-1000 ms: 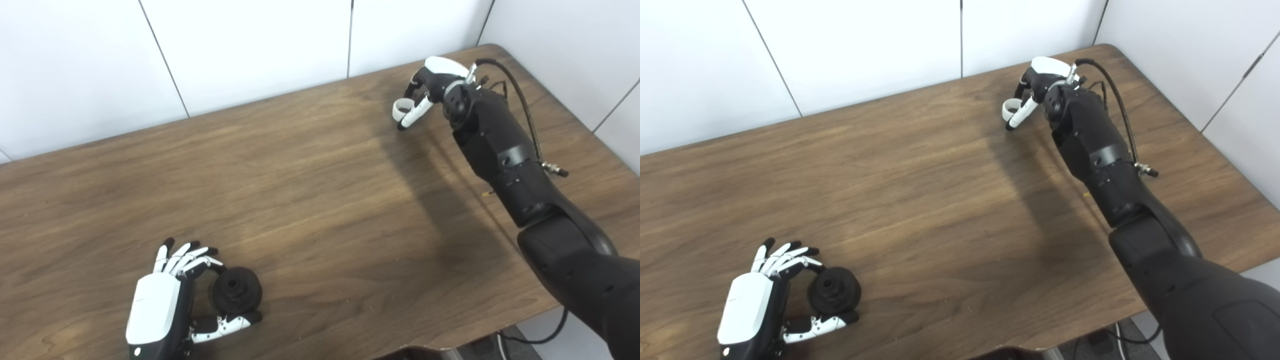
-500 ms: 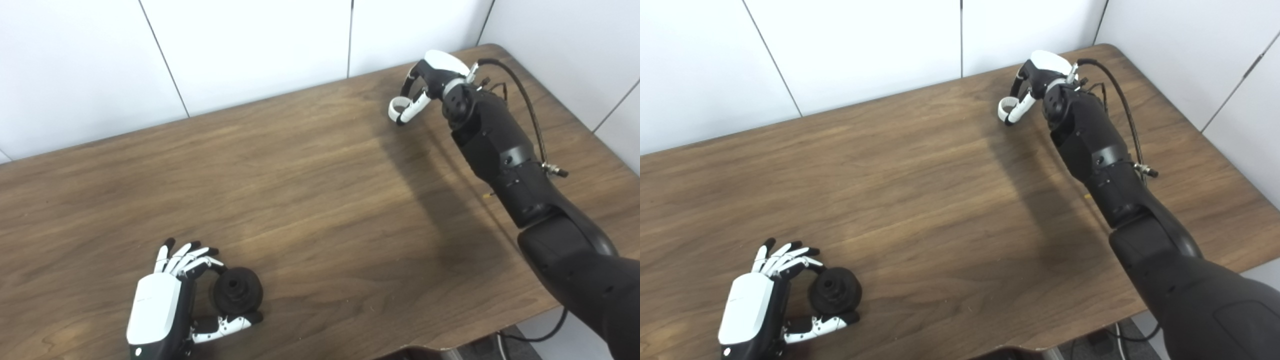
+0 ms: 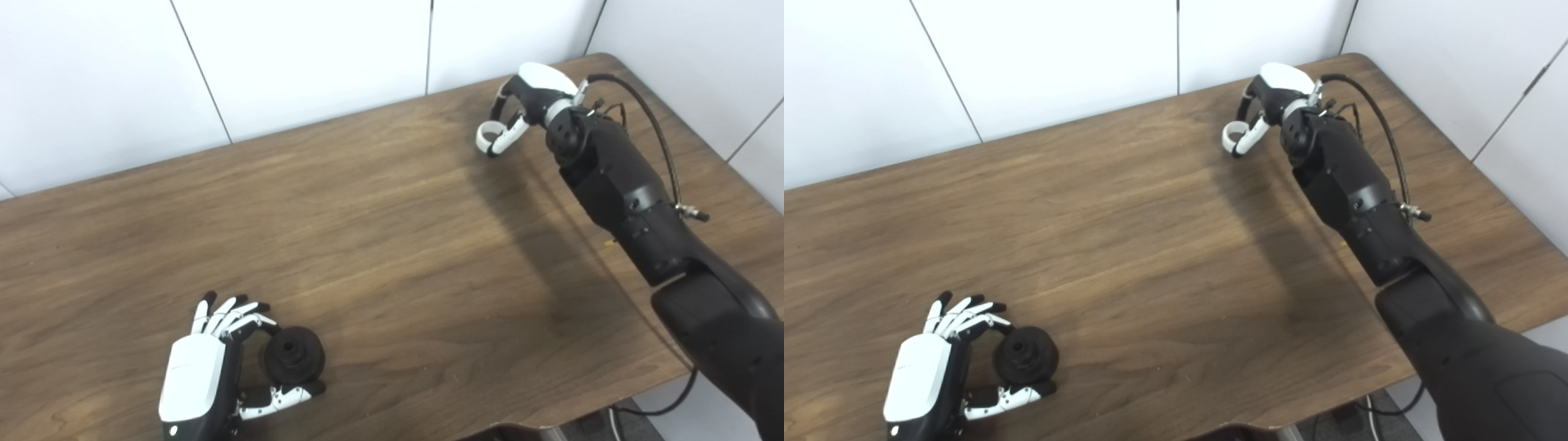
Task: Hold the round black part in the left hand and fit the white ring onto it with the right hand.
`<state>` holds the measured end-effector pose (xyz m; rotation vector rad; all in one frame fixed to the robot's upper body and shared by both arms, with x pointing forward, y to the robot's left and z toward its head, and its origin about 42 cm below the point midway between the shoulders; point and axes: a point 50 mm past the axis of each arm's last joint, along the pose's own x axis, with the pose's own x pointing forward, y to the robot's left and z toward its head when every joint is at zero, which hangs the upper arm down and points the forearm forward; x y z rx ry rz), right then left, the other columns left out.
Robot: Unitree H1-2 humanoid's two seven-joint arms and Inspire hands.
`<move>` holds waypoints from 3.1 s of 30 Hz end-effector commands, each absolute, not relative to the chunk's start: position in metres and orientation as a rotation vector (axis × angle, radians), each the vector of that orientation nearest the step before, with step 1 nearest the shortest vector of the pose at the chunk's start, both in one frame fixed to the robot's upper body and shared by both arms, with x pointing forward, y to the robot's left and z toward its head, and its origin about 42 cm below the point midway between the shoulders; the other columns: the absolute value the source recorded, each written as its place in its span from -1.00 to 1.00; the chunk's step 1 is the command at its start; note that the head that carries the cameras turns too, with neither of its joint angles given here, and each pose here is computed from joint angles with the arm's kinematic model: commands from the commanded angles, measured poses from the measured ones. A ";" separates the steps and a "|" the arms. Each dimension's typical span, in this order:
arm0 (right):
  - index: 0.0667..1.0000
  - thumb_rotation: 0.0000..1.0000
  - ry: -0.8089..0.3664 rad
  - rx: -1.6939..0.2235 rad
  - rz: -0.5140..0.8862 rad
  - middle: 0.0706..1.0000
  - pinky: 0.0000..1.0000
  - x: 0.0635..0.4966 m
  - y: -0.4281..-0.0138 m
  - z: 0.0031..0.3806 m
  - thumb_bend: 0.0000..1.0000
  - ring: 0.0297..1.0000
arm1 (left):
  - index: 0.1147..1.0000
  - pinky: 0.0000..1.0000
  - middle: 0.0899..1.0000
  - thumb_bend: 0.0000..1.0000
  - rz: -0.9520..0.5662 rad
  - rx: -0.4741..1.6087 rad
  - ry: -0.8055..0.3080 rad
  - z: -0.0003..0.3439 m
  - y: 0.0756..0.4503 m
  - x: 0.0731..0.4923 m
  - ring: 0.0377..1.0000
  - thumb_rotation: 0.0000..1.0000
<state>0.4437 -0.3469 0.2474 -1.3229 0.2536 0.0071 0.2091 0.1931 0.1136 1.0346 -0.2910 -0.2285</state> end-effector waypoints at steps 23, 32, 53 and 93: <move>-0.10 -0.74 -0.144 -1.355 0.467 0.62 0.79 0.355 -0.226 0.326 0.04 0.92 | -0.16 1.00 0.50 0.05 -0.259 1.075 -0.256 0.123 0.146 0.204 0.74 -0.90; -0.11 -0.74 -0.292 -1.350 0.628 0.63 0.94 0.317 -0.196 0.312 0.05 0.92 | -0.17 1.00 0.50 0.05 -0.249 1.084 -0.265 0.128 0.131 0.208 0.74 -0.89; -0.11 -0.74 -0.467 -1.290 0.766 0.66 1.00 0.283 -0.156 0.308 0.05 0.94 | -0.17 1.00 0.48 0.05 -0.237 1.084 -0.271 0.132 0.116 0.216 0.74 -0.89; -0.11 -0.73 -0.441 -1.339 0.814 0.67 1.00 0.289 -0.155 0.288 0.05 0.96 | -0.17 1.00 0.48 0.05 -0.242 1.086 -0.278 0.139 0.110 0.217 0.73 -0.89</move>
